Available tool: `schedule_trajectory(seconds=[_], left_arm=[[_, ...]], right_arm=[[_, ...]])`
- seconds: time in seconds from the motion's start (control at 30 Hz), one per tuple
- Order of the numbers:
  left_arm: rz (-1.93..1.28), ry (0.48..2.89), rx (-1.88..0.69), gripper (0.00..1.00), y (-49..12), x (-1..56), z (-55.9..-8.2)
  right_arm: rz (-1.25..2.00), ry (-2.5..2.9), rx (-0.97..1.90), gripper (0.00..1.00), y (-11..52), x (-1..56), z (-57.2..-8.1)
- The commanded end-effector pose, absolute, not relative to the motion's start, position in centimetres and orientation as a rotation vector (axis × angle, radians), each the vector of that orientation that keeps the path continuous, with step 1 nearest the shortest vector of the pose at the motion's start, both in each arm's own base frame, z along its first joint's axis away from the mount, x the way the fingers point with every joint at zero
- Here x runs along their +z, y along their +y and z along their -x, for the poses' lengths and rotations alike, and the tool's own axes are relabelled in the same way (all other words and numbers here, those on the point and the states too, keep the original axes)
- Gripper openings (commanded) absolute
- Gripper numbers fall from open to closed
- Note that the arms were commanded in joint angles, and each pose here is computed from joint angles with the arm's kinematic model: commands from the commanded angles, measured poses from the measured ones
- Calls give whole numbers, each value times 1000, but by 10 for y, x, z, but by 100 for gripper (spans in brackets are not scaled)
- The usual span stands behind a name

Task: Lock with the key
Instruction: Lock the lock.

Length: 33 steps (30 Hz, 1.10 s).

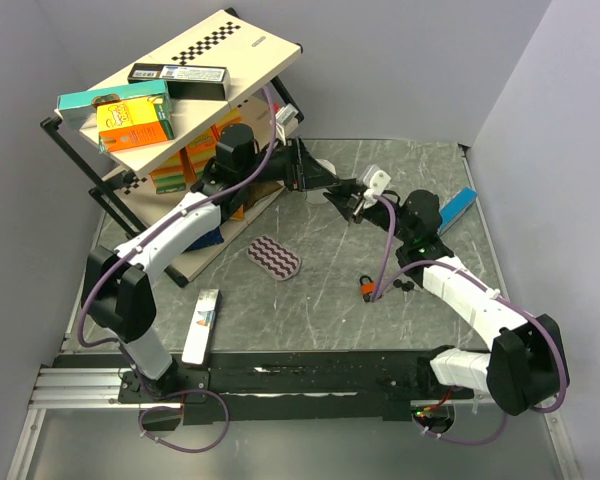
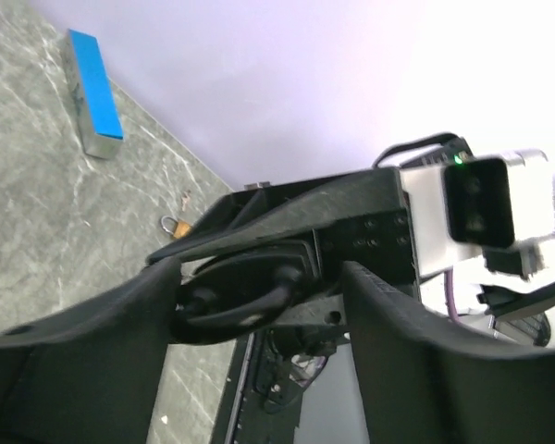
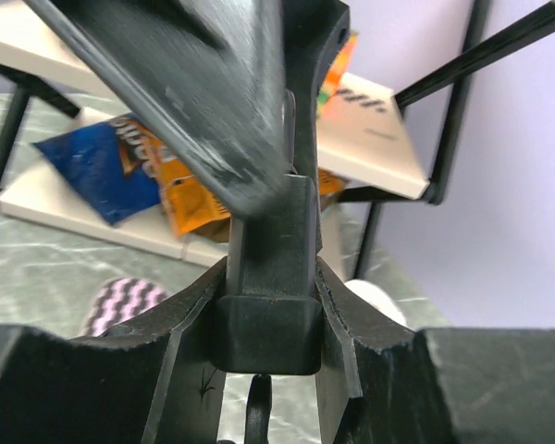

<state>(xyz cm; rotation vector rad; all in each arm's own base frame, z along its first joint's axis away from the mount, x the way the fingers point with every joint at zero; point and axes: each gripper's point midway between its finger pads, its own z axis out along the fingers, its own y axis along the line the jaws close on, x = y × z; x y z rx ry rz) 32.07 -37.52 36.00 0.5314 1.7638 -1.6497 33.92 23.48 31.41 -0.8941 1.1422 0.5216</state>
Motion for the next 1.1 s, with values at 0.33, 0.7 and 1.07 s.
schedule_trajectory(seconds=[0.33, 0.7, 1.07], left_arm=[[-706, 1654, -1774, 65, -395, 386, -292], [-844, 1614, -1844, 43, -400, 385, -276], [-790, 1599, -1804, 1, -381, 391, -289]], right_arm=[[826, 955, 311, 0, 233, 364, -348], [817, 980, 307, 0, 233, 357, -354], [842, 1060, 349, 33, 231, 333, -346]])
